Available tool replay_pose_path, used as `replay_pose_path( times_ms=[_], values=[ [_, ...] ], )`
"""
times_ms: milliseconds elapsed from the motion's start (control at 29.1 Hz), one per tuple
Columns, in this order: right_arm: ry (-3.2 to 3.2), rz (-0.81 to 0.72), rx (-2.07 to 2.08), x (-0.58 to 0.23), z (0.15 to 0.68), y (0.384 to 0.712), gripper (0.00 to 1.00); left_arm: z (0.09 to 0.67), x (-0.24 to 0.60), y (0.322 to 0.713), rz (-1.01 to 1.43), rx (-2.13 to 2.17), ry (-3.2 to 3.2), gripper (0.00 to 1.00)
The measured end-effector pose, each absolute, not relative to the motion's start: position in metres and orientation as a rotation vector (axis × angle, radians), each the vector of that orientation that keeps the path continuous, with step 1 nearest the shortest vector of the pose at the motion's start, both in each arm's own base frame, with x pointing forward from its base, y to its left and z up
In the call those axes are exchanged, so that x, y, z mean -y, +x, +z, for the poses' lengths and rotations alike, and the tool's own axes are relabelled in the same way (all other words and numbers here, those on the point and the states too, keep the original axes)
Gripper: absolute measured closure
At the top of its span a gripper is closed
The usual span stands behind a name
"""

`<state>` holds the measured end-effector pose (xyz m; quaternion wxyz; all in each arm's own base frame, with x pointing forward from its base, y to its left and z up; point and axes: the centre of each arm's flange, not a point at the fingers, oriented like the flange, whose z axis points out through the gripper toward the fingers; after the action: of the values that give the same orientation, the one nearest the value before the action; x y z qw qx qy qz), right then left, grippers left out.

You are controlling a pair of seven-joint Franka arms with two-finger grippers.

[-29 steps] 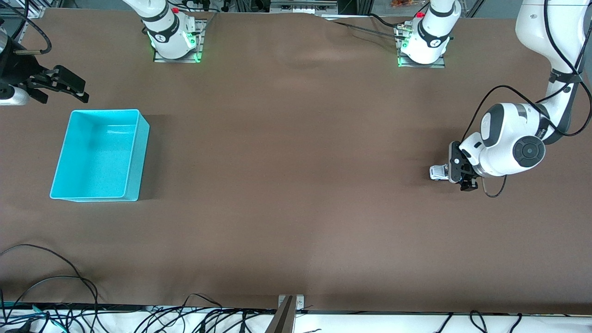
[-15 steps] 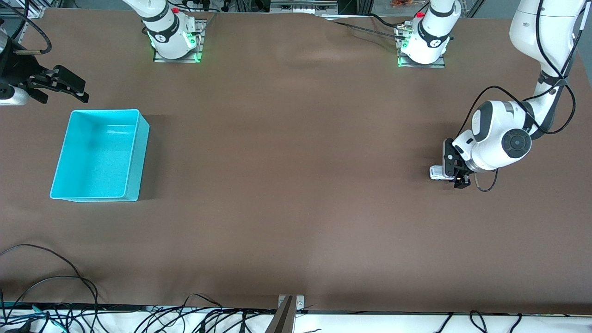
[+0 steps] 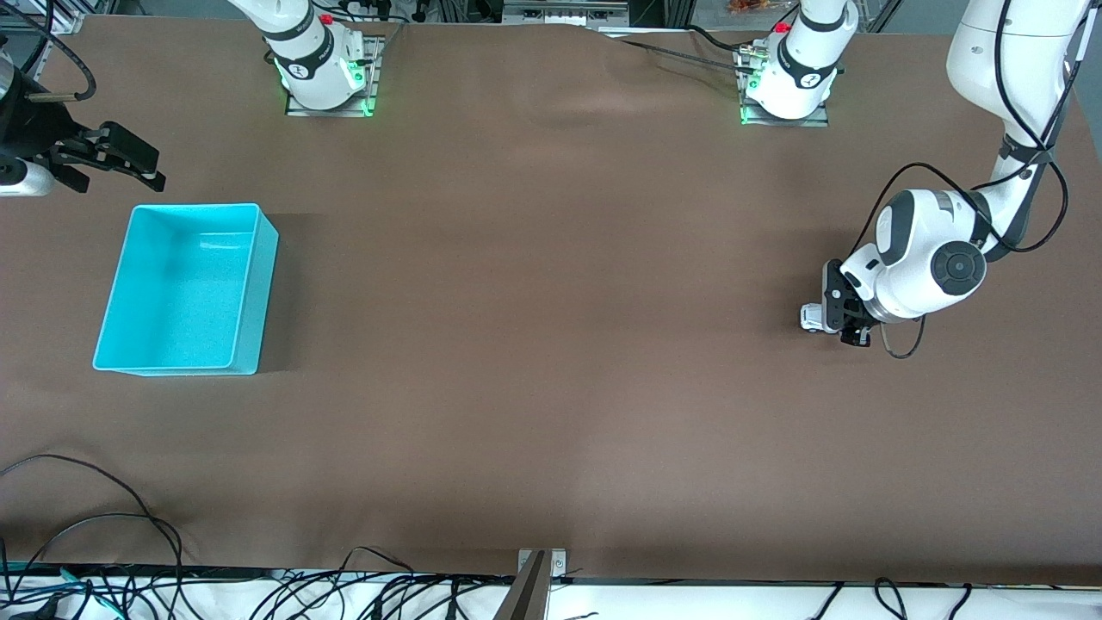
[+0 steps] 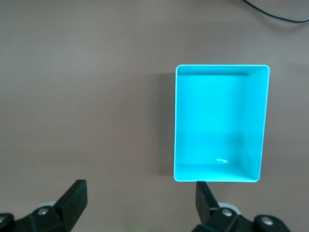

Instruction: Wind and store white jeep toy

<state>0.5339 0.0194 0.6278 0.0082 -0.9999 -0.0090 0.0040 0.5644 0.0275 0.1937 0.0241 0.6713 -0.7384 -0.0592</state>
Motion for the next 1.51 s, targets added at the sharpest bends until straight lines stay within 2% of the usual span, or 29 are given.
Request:
replay_pose_path(
  times_ms=[412,1511],
  values=[
    [-3.125,0.012,0.027,-0.019,0.628,0.534,0.0,0.193,-0.033,0.564,-0.191,2.279,2.088,0.49],
    [-3.125,0.011,0.027,-0.019,0.628,0.534,0.0,0.193,-0.136,0.558,-0.174,2.176,2.184,0.49]
  ],
)
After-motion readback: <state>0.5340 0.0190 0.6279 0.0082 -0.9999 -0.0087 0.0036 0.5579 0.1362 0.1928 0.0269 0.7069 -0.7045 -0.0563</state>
